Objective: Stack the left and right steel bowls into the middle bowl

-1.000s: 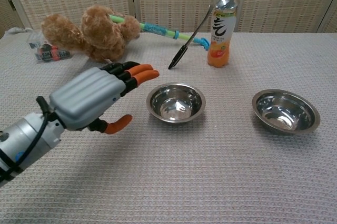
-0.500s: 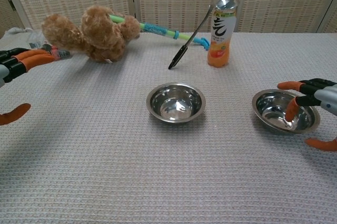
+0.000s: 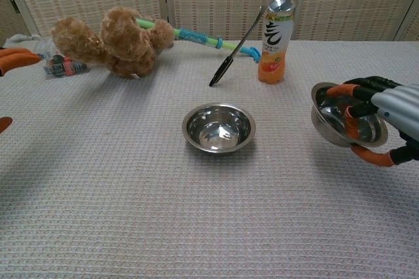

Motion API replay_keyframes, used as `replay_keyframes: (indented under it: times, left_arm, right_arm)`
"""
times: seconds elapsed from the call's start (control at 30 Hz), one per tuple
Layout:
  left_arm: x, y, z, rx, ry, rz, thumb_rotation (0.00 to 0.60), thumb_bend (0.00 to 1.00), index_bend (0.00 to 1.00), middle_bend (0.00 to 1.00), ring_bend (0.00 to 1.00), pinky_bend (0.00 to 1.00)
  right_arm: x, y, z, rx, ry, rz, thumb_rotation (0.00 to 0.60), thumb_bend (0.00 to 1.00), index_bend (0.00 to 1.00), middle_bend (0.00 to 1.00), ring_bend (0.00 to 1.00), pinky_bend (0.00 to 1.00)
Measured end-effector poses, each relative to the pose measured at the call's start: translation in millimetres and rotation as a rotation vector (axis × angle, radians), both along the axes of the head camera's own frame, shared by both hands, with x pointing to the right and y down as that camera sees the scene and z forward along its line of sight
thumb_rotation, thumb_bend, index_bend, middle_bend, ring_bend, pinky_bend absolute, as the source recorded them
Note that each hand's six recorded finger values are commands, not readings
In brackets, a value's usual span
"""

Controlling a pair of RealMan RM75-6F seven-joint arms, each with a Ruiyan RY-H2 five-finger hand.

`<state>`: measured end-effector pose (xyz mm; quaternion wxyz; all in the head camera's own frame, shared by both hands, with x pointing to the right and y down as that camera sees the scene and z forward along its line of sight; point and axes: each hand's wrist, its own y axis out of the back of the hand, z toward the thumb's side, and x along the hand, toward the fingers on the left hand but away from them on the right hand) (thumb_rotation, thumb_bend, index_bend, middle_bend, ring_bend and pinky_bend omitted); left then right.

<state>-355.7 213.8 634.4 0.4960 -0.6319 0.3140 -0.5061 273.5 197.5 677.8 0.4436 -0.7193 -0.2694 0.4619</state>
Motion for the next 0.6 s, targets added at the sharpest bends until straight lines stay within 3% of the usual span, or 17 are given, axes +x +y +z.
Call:
replay_keyframes:
  times: [0.17, 0.4, 0.47, 0.53, 0.6]
  left_arm:
    - [-8.6, -2.3, -3.4, 0.004, 0.008, -0.025, 0.6, 0.43, 0.0, 0.0, 0.0, 0.12]
    - [-24.5, -6.7, -15.4, 0.027, 0.002, -0.056, 0.6, 0.43, 0.0, 0.0, 0.0, 0.12]
    - [-30.3, -7.8, -19.9, 0.034, 0.0, -0.068, 0.6, 0.43, 0.0, 0.0, 0.0, 0.12]
    - [-35.0, -8.5, -23.4, 0.04, -0.001, -0.079, 0.6, 0.43, 0.0, 0.0, 0.0, 0.12]
    - [-39.4, -9.5, -26.8, 0.045, -0.001, -0.088, 0.6, 0.43, 0.0, 0.0, 0.0, 0.12]
  right_arm:
    - [-38.1, -19.8, -13.8, 0.068, -0.071, -0.058, 0.6, 0.46, 0.82, 0.12, 0.0, 0.0]
    - [-110.0, -41.6, -0.9, 0.053, -0.117, -0.149, 0.6, 0.46, 0.72, 0.11, 0.0, 0.0]
    - [-128.3, -45.6, 7.3, 0.042, -0.123, -0.165, 0.6, 0.46, 0.65, 0.11, 0.0, 0.0]
    - [-140.0, -47.7, 16.6, 0.024, -0.119, -0.169, 0.6, 0.45, 0.49, 0.11, 0.0, 0.0]
    - [-148.9, -48.9, 26.5, -0.007, -0.114, -0.167, 0.6, 0.39, 0.27, 0.09, 0.0, 0.0]
